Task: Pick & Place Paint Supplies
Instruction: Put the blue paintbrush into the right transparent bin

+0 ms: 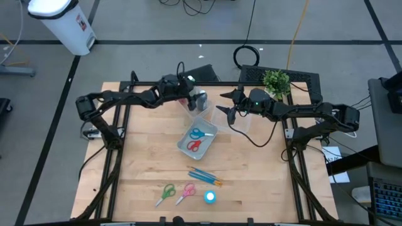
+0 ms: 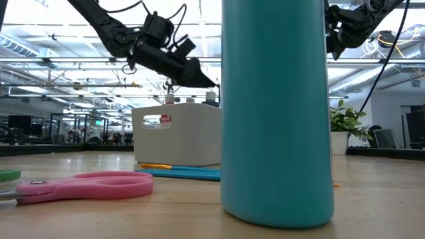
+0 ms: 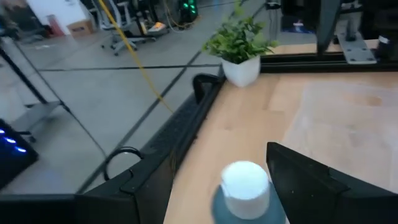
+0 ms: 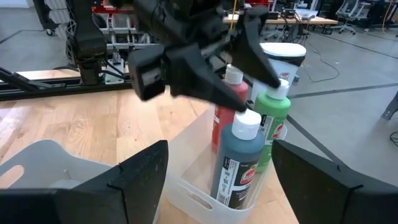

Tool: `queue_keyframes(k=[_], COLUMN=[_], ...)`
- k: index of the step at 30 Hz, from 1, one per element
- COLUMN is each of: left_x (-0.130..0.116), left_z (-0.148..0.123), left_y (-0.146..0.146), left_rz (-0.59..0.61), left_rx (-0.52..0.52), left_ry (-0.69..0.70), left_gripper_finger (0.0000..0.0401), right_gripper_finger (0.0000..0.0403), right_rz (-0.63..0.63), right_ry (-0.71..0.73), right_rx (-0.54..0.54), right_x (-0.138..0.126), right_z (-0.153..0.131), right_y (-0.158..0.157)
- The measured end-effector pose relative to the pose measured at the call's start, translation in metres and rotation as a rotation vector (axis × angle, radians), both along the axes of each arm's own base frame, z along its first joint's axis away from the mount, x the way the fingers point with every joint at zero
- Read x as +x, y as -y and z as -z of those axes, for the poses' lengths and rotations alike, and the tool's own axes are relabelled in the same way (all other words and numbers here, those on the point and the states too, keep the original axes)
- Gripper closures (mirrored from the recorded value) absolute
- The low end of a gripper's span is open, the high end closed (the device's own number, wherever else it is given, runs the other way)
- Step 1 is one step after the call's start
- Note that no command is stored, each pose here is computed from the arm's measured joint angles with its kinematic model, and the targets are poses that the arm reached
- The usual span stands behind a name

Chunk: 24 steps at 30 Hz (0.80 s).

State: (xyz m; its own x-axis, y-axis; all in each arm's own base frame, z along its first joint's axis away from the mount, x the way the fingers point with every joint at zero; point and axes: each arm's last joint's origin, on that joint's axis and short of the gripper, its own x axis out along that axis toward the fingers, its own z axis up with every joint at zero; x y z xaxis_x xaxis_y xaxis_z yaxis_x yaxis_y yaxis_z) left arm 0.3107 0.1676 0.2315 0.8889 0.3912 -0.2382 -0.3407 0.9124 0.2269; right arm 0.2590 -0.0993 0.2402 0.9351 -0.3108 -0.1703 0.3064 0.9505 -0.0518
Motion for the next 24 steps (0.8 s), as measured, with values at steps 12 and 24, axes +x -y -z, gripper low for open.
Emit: queue_keyframes(k=[12,24], left_x=[-0.060,-0.115], left_z=[-0.068,-0.055], left_y=[0.027,0.085], left_rz=[-0.215,0.021], left_rx=[-0.092,-0.147], left_ry=[0.009,0.183], left_gripper_finger=[0.0141,0.0148], right_gripper_finger=[0.0124,0.0124], right_rz=[-0.045,-0.247], right_ry=[-0.041,-0.018], right_rx=[0.044,0.108], right_x=[0.003,0.016], right_z=[0.005,0.004], right_y=[-0.012,-0.071])
